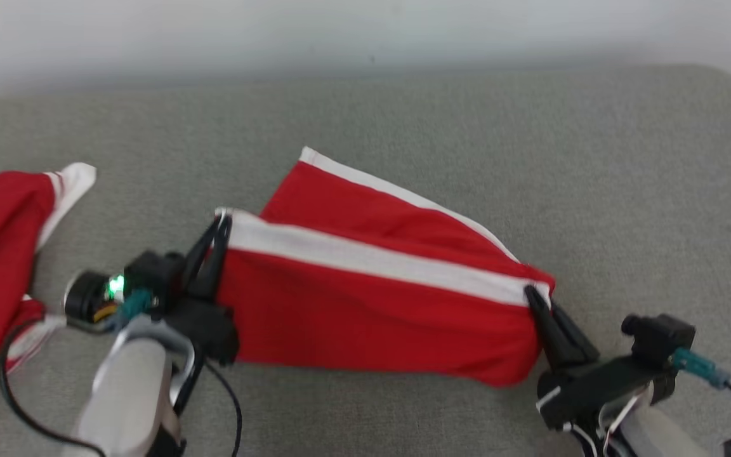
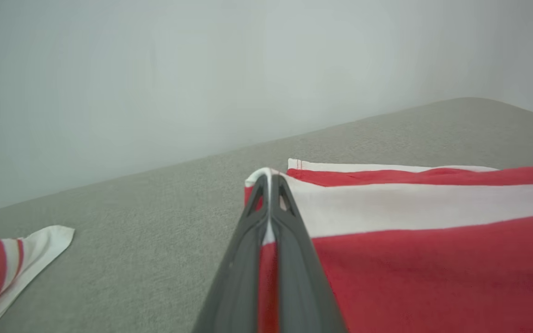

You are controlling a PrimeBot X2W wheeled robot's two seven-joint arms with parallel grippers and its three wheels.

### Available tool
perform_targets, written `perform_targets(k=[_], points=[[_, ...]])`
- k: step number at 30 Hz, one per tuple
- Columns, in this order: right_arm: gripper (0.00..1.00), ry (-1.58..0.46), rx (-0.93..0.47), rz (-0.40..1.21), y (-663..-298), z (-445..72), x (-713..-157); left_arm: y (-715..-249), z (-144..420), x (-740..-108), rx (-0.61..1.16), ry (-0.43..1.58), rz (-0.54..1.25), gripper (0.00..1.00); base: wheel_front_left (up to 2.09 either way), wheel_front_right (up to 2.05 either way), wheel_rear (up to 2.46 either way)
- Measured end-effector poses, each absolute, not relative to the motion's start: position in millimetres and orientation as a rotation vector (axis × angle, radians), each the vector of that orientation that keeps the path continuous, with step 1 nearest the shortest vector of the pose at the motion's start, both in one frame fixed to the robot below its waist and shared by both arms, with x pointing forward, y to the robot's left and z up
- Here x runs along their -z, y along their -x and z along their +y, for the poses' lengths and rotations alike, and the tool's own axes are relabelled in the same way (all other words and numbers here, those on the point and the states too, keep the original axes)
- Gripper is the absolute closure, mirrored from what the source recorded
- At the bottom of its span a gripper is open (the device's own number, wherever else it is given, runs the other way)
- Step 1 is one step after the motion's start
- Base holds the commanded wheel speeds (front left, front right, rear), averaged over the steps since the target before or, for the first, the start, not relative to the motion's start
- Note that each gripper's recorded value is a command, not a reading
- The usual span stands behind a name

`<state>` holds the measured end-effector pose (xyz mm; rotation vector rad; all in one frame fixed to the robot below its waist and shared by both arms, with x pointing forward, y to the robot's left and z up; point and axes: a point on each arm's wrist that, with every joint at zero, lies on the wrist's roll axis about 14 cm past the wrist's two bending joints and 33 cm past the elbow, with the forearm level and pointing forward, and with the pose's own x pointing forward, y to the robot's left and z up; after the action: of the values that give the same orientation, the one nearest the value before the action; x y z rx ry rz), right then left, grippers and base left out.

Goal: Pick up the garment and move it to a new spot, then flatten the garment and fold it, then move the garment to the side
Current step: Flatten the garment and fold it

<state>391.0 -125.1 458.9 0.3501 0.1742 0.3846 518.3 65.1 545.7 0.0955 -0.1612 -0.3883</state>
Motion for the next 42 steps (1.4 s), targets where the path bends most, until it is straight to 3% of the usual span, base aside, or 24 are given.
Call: perform_targets(k=[11, 22, 35, 36, 37, 38, 39, 42], points=[[1.00, -0.441, -0.251, 0.158, -435, -148, -449, -587, 18, -526, 0.484, -0.133, -0.133, 1.00, 0.00, 0.00, 0.00], [1.00, -0.466, -0.180, 0.176, -447, -154, -431, -632, -11, -500, 0.540, -0.179, -0.093, 1.00, 0.00, 0.00, 0.00], [1.00, -0.461, -0.090, 0.132, -457, -167, -430, -650, -27, -471, 0.567, -0.186, -0.051, 1.00, 0.00, 0.00, 0.00], [1.00, -0.456, -0.096, 0.136, -458, -166, -429, -650, -28, -470, 0.570, -0.184, -0.049, 0.92, 0.00, 0.00, 0.00], [0.57, -0.451, -0.104, 0.139, -459, -163, -429, -650, -29, -469, 0.572, -0.181, -0.048, 0.58, 0.00, 0.00, 0.00], [0.35, -0.448, -0.111, 0.139, -460, -162, -429, -650, -30, -468, 0.574, -0.180, -0.046, 0.32, 0.00, 0.00, 0.00], [0.00, -0.438, -0.117, 0.138, -461, -161, -429, -650, -30, -467, 0.576, -0.181, -0.045, 0.02, 0.00, 0.00, 0.00], [0.00, -0.409, -0.120, 0.133, -462, -162, -430, -648, -30, -466, 0.578, -0.178, -0.037, 0.00, 0.00, 0.00, 0.00]])
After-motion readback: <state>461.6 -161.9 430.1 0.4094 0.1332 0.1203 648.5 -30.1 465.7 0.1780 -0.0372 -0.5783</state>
